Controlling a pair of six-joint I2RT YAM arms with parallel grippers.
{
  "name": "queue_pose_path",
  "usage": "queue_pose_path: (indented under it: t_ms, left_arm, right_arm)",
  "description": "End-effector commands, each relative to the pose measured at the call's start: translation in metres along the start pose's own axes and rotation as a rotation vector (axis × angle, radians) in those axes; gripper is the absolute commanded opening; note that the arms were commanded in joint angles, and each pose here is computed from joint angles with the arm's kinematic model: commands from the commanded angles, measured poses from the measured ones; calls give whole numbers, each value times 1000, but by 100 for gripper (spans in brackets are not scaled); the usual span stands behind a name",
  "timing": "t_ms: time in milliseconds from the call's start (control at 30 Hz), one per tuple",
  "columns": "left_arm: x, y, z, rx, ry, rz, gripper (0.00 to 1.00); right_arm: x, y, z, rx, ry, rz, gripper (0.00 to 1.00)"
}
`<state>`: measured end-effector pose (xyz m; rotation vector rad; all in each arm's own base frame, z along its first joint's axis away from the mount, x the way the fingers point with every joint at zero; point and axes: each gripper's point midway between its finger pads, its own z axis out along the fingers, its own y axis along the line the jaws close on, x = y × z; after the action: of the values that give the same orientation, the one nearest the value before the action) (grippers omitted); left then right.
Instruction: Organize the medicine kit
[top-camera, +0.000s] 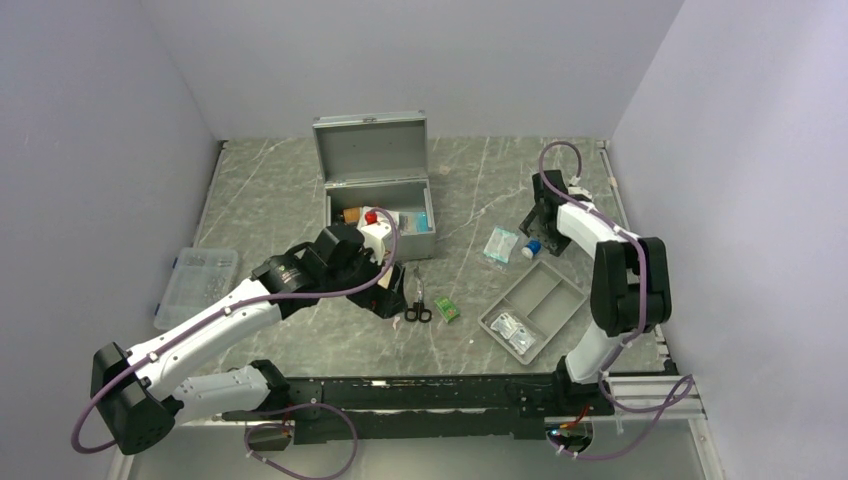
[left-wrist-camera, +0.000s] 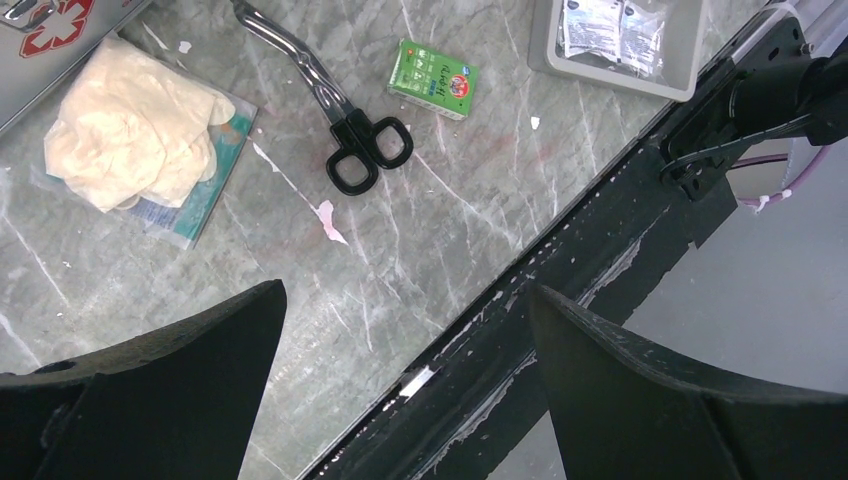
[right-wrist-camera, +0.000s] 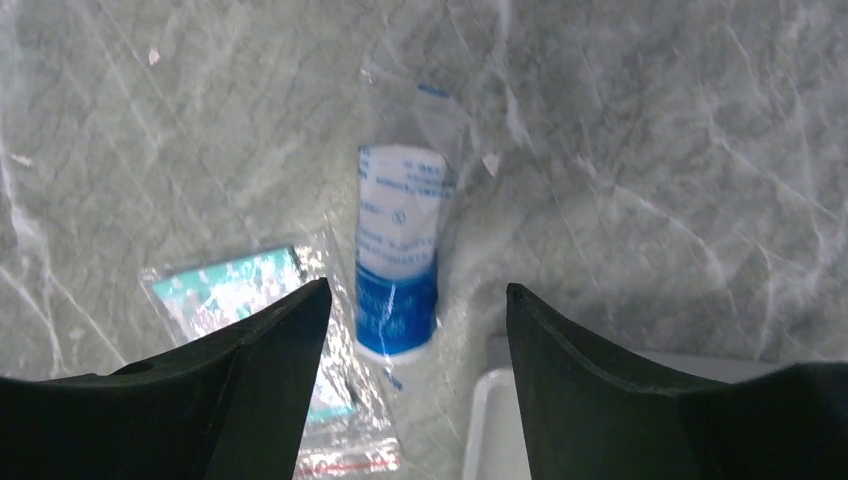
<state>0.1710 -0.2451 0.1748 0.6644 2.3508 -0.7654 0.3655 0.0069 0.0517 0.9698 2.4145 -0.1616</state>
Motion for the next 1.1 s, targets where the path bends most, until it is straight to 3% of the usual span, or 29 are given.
queue_pose_path:
  t_ms: [0, 333, 567, 633, 933, 1067]
  left_arm:
    - [-8, -8, -2, 38, -36, 1, 99]
    - [-8, -8, -3, 36, -41, 1, 99]
    - [-8, -9, -2, 40, -39, -1, 99]
    - [-7, -8, -2, 40, -36, -1, 99]
    - [-8, -10, -3, 50, -40, -1, 99]
    - [-8, -12, -2, 58, -38, -2, 99]
  right_arm:
    - [-23, 19, 11, -37, -31, 23, 66]
    - [-16, 19, 33, -27, 0, 56, 49]
    - [-17, 20, 30, -37, -4, 58, 7]
    - [-23, 19, 23, -45, -23, 63, 0]
    - [-56, 13, -35, -102, -131, 76, 0]
    - [-50, 6, -58, -140, -135, 75, 0]
